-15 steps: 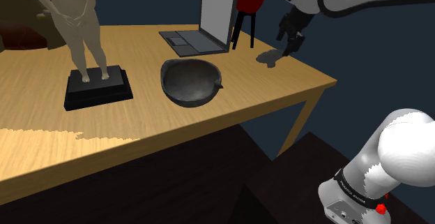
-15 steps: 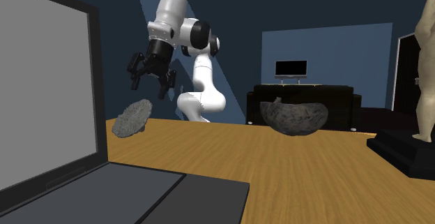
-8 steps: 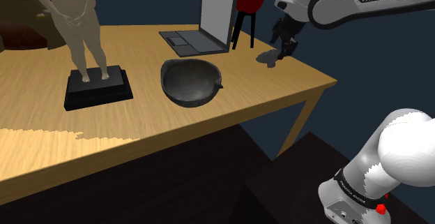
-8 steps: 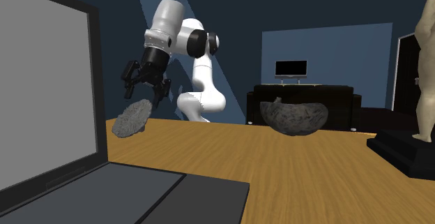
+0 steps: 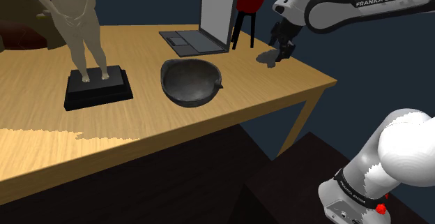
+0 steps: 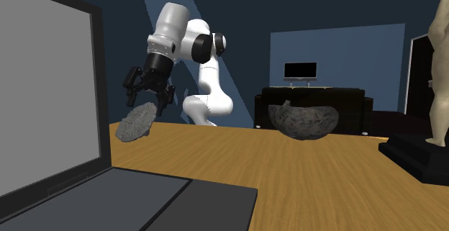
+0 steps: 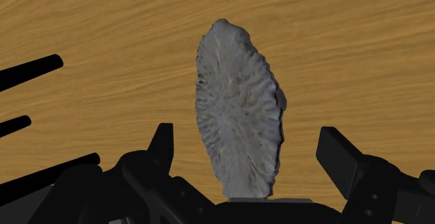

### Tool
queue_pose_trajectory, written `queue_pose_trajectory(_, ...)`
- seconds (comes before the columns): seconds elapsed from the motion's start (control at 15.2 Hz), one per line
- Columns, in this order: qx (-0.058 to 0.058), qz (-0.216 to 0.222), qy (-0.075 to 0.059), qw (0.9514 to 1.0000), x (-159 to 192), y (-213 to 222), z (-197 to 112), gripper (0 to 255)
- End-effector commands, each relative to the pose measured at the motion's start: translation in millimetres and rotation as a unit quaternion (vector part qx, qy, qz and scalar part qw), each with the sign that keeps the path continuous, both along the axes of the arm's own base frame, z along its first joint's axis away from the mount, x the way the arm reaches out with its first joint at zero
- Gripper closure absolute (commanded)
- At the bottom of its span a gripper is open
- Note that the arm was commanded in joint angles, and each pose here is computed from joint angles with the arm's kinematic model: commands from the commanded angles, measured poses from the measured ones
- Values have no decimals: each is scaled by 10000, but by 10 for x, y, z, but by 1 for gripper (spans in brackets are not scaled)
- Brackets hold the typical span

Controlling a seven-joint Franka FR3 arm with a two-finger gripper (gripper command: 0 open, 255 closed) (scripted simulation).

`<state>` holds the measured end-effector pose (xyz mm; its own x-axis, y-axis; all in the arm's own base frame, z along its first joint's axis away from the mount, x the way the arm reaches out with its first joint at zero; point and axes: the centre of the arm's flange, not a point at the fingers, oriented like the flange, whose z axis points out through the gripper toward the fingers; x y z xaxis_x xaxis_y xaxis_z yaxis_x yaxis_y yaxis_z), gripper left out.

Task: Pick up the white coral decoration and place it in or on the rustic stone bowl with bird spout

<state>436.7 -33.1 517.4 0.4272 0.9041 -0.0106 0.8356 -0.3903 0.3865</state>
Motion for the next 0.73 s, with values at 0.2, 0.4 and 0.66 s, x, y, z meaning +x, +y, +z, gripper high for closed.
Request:
queue_pose_trajectory(0.2,0,0,0,10000,0,0,0,255)
queue_pose_trajectory(0.4,0,0,0,10000,0,0,0,255)
queue_pose_trajectory(0.66,0,0,0,10000,0,0,-1,255)
